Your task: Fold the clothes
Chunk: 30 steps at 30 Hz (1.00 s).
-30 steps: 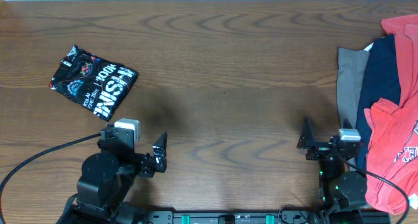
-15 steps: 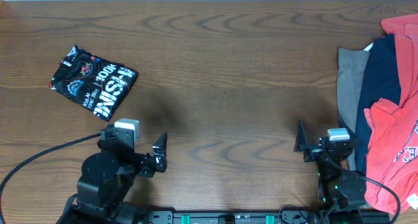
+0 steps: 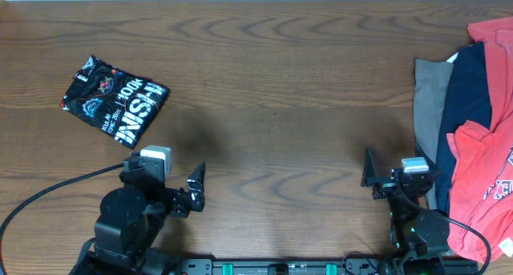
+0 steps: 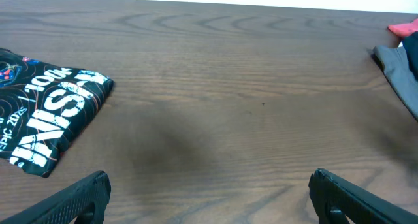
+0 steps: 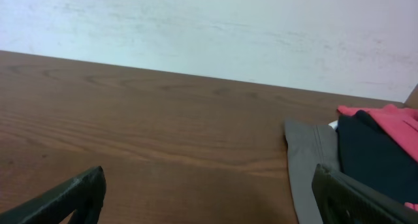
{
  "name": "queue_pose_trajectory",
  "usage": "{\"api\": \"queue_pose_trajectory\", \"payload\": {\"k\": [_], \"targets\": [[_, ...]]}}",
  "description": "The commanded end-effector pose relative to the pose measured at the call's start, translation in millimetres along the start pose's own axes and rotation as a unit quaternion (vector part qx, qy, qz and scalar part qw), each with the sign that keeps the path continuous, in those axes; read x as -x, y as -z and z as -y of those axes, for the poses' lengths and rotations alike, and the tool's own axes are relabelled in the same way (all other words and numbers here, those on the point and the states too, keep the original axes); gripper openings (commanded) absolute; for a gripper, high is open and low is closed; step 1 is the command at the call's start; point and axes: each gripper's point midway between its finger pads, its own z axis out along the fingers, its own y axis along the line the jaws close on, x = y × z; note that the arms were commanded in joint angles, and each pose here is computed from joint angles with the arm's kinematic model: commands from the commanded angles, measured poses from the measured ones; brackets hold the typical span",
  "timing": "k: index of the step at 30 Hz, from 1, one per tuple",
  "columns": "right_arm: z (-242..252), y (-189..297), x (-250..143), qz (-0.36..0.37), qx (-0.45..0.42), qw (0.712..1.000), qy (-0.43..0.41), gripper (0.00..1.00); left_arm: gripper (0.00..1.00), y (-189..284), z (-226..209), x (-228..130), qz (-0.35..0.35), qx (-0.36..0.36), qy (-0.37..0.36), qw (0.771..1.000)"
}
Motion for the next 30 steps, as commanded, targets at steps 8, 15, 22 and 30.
{"api": "queue_pose_trajectory", "payload": {"k": [8, 15, 22, 30], "targets": [[-2.6, 0.0, -1.1, 0.0, 0.007, 1.0, 0.007, 0.99, 0.98, -0.1, -1.8, -1.1, -0.001, 0.005, 0.001, 1.0], [-2.6, 0.0, -1.1, 0.0, 0.007, 1.0, 0.007, 0.99, 0.98, -0.3, -37.7, -30.4, -0.048, 0.08, 0.039, 0.995], [-2.6, 0.0, -1.1, 0.0, 0.007, 1.0, 0.007, 0.99, 0.98, -10.0, -66.0, -76.6, -0.063, 0.127, 0.068, 0.988], [-2.6, 0.0, -1.1, 0.0, 0.007, 1.0, 0.007, 0.99, 0.98, -37.0, -78.2, -93.4, 0.005, 0.127, 0.057, 0.99]]}}
